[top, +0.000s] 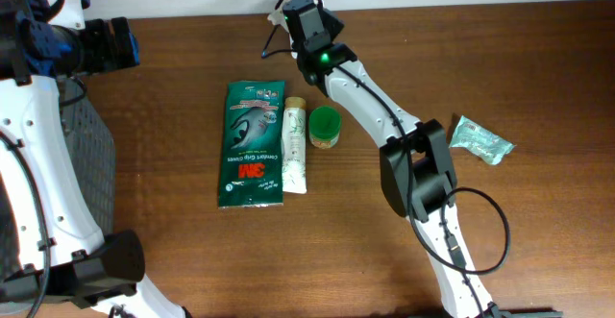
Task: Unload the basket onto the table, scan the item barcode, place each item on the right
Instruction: 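Carry the Kleenex box right and drop it beside the green bag, then reach the right gripper to the green-lidded jar and grasp it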
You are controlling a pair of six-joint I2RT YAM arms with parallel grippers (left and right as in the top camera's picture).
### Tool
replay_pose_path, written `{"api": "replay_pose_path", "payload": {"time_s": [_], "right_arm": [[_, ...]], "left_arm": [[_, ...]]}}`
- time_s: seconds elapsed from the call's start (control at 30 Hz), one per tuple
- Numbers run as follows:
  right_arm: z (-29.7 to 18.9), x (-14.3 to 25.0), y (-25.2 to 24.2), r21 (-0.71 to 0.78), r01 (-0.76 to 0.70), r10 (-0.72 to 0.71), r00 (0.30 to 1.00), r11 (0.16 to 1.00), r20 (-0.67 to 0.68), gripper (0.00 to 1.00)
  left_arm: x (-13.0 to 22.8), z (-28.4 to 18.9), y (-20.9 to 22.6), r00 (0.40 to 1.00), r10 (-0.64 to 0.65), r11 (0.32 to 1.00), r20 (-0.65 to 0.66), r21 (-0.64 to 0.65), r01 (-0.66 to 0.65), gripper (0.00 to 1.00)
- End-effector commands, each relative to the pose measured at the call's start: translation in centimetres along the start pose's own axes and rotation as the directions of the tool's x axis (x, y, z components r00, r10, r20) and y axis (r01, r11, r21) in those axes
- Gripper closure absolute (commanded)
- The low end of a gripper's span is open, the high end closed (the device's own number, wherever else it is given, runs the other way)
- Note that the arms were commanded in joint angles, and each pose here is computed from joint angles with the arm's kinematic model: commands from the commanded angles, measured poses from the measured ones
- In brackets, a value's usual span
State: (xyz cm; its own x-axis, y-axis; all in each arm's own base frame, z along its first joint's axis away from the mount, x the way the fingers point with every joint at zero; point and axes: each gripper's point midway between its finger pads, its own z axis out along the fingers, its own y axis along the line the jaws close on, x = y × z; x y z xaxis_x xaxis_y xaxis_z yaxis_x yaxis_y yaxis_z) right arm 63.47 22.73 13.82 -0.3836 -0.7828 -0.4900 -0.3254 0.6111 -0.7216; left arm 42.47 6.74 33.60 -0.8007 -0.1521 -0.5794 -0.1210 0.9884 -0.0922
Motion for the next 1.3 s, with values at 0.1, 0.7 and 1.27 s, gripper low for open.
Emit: {"api": "replay_pose_path", "payload": {"time_s": [0.1,0.7,1.27], "right_arm": [[-11.1,-2.3,-10.8,-0.08,-0.428,0.432,0.901,0.9,0.045,0.96],[-13.5,26.5,-10.5,0.115,-0.895,0.648,0.218,0.43,-0.73,0.96],[-9.8,35.6,-7.8,0.165,-0.953,0.686,0.057,0.254,-0.725,0.53]], "left_arm": [[-0.2,-0.1,-0.2,1.0,0.01,1.0,0.007,0.01,-0.01,0.01],[-0.2,-0.1,-0.2,1.0,0.01,1.0,0.007,0.011,-0.01,0.01],[-0.2,-0.1,-0.2,1.0,0.01,1.0,0.007,0.011,-0.01,0.01]]}}
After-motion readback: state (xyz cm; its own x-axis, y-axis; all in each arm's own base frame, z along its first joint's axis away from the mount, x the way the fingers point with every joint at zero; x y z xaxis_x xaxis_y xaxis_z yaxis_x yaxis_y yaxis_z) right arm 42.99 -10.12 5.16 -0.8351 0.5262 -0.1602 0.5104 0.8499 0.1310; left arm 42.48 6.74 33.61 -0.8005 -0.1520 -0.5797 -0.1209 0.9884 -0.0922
